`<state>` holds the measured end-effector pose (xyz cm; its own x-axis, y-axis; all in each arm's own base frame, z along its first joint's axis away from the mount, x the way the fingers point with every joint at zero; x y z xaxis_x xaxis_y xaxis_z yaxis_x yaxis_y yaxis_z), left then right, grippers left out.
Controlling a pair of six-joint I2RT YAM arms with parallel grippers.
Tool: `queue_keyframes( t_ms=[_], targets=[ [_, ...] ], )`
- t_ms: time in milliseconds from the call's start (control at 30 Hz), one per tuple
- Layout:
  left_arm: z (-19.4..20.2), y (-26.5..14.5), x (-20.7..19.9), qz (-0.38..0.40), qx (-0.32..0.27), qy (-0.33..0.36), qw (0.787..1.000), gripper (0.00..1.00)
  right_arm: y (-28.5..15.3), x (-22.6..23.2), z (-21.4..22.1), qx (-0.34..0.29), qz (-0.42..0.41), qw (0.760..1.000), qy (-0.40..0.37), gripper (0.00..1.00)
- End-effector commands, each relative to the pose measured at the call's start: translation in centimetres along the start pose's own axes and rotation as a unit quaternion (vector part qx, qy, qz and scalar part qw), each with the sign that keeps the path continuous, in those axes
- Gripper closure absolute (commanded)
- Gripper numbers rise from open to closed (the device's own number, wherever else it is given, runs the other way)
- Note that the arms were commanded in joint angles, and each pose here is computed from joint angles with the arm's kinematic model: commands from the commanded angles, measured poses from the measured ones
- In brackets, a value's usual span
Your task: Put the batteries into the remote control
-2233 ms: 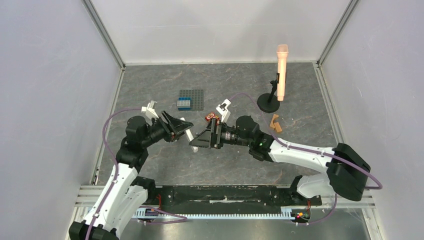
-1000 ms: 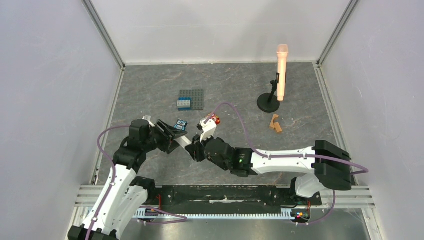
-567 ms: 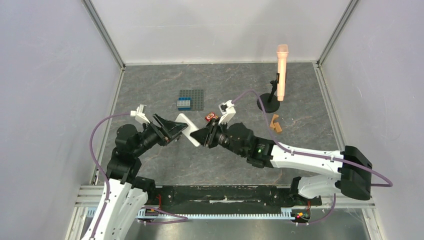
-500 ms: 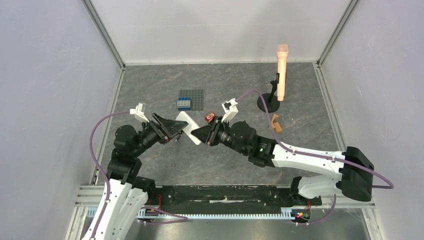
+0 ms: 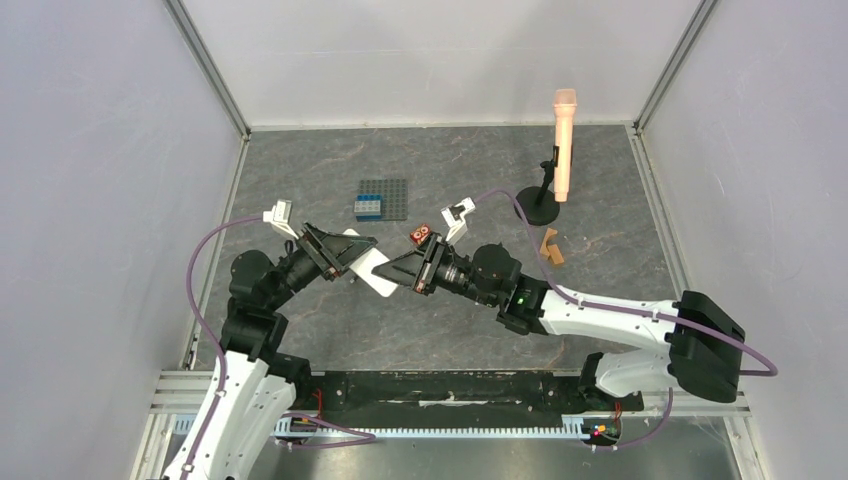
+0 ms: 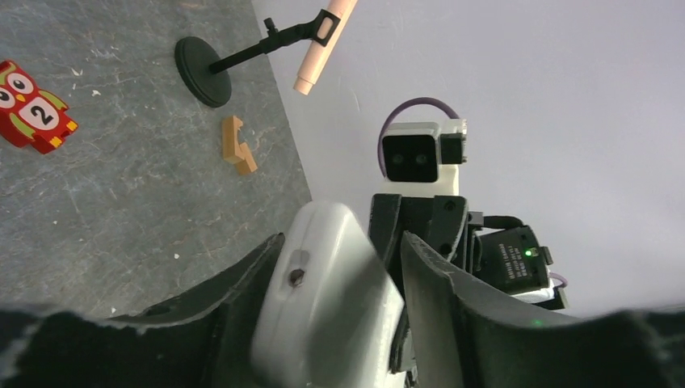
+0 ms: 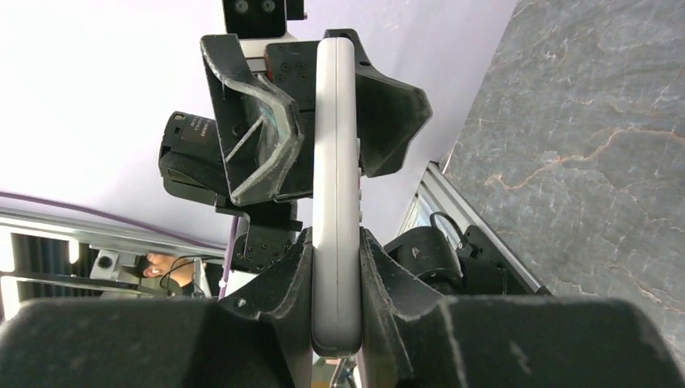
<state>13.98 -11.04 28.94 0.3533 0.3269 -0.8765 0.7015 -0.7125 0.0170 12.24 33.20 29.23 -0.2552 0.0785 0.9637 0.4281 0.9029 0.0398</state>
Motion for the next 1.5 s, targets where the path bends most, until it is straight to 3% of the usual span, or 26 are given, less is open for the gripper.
queue_keyframes(
  t_ms=[0, 67, 133, 233, 333, 433, 600, 733, 833, 1000, 1233, 1467],
  targets=[
    [-0.1, 0.0, -0.7, 0.029, 0.004, -0.001, 1.000, 0.45, 0.0, 0.7, -0.1, 0.005, -0.043, 0.999, 0.030, 0.82],
    [0.1, 0.0, -0.4, 0.027, 0.007, -0.003, 1.000, 0.55, 0.1, 0.4, -0.3, -0.001, -0.044, 0.999, 0.030, 0.82],
    [0.3, 0.0, -0.2, 0.026, 0.009, -0.007, 1.000, 0.59, 0.1, 0.1, -0.6, -0.012, -0.047, 0.998, 0.030, 0.81],
    [0.5, 0.0, 0.2, 0.024, 0.010, -0.016, 1.000, 0.41, 0.3, -0.4, -0.9, -0.020, -0.057, 0.997, 0.039, 0.80],
    [0.6, 0.1, 0.5, 0.027, 0.011, -0.022, 0.999, 0.41, 0.7, -0.9, -1.1, -0.022, -0.061, 0.996, 0.055, 0.80],
    [0.6, 0.2, 0.7, 0.026, 0.012, -0.023, 0.999, 0.54, 1.0, -1.3, -1.0, -0.020, -0.062, 0.995, 0.073, 0.80],
    [0.6, 0.5, 1.0, 0.019, 0.012, -0.024, 0.999, 0.97, 1.1, -2.6, -0.6, -0.011, -0.045, 0.995, 0.085, 0.76],
    [0.3, 0.7, 1.2, 0.007, 0.002, -0.026, 1.000, 0.98, 0.5, -3.6, -0.3, -0.009, -0.035, 0.995, 0.097, 0.61],
    [0.0, 0.7, 1.1, 0.000, -0.018, -0.029, 0.999, 0.98, -0.2, -4.3, -0.1, -0.009, -0.030, 0.994, 0.104, 0.57],
    [-0.6, 0.7, 0.5, -0.002, -0.044, -0.041, 0.998, 0.98, -1.1, -4.9, 0.0, -0.017, -0.027, 0.994, 0.109, 0.53],
    [-0.6, 0.8, -0.2, 0.025, -0.026, -0.055, 0.998, 0.98, -0.7, -5.0, 0.1, -0.011, -0.035, 0.992, 0.118, 0.60],
    [-0.1, 0.5, 0.1, 0.026, -0.017, -0.065, 0.997, 0.98, 0.4, -4.2, -0.2, -0.009, -0.053, 0.991, 0.120, 0.47]
  ],
)
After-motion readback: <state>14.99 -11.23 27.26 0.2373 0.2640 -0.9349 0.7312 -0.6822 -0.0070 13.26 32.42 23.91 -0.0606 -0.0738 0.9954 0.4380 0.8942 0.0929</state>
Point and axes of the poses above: each gripper's point midway between its finger pads, its own y axis out along the fingers, its own x axis along the line the jaws close on, z = x × y, the point moved 9 cm from there along -y, back along the fingers, and after that the axes turned 4 degrees about y, right-handed, at the moved point
